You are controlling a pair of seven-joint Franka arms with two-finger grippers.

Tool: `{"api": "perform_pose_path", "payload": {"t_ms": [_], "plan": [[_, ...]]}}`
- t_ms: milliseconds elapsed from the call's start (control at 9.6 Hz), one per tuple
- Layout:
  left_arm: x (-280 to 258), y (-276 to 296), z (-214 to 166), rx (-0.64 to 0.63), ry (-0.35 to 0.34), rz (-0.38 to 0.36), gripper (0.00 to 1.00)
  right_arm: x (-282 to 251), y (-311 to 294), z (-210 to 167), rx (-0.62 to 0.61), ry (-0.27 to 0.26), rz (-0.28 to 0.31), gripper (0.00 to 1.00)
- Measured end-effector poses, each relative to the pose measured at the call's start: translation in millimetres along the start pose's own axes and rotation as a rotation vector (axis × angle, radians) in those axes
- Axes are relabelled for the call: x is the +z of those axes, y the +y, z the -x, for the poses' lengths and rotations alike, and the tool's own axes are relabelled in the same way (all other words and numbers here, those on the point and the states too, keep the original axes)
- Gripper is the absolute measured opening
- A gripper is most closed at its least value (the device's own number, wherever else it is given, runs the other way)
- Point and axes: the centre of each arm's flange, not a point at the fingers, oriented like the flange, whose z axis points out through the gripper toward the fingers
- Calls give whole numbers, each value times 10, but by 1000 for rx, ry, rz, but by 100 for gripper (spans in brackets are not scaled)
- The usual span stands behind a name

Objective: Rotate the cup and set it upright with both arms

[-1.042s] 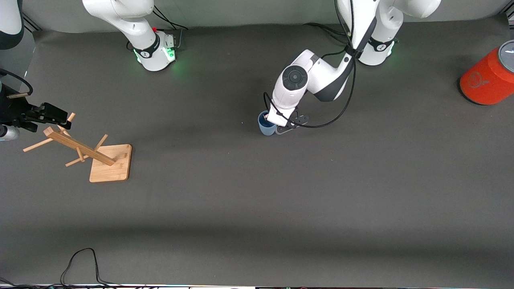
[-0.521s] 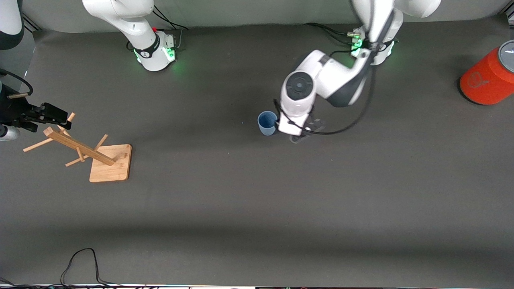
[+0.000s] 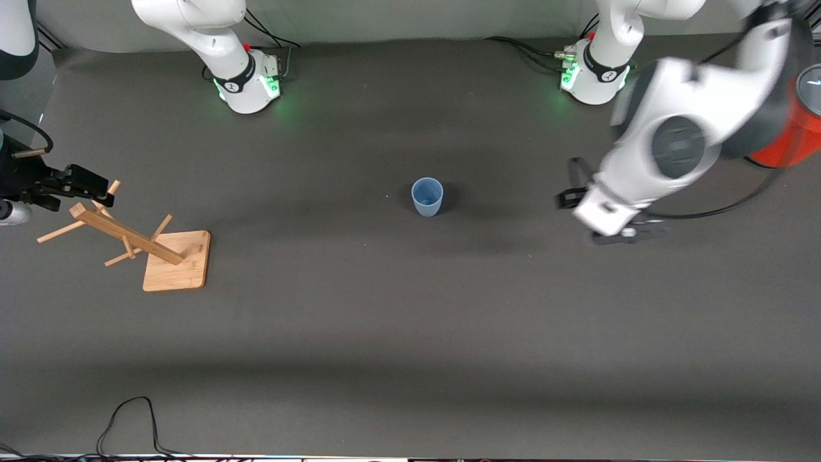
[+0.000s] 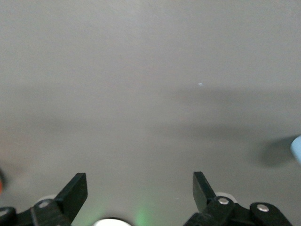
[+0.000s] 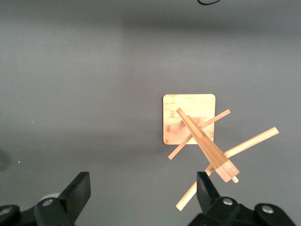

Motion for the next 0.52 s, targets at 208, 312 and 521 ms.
{"api": "perform_pose_path", "payload": {"t_ms": [208, 312, 521], "plan": [[-436, -832, 129, 42, 94, 40, 100, 2, 2, 0, 0, 0, 0, 100], [-610, -1076, 216, 43, 143, 51, 100, 3, 3, 0, 0, -1, 0, 100], [-744, -1252, 314, 67, 174, 62, 100, 3, 2, 0, 0, -1, 0, 100]]}}
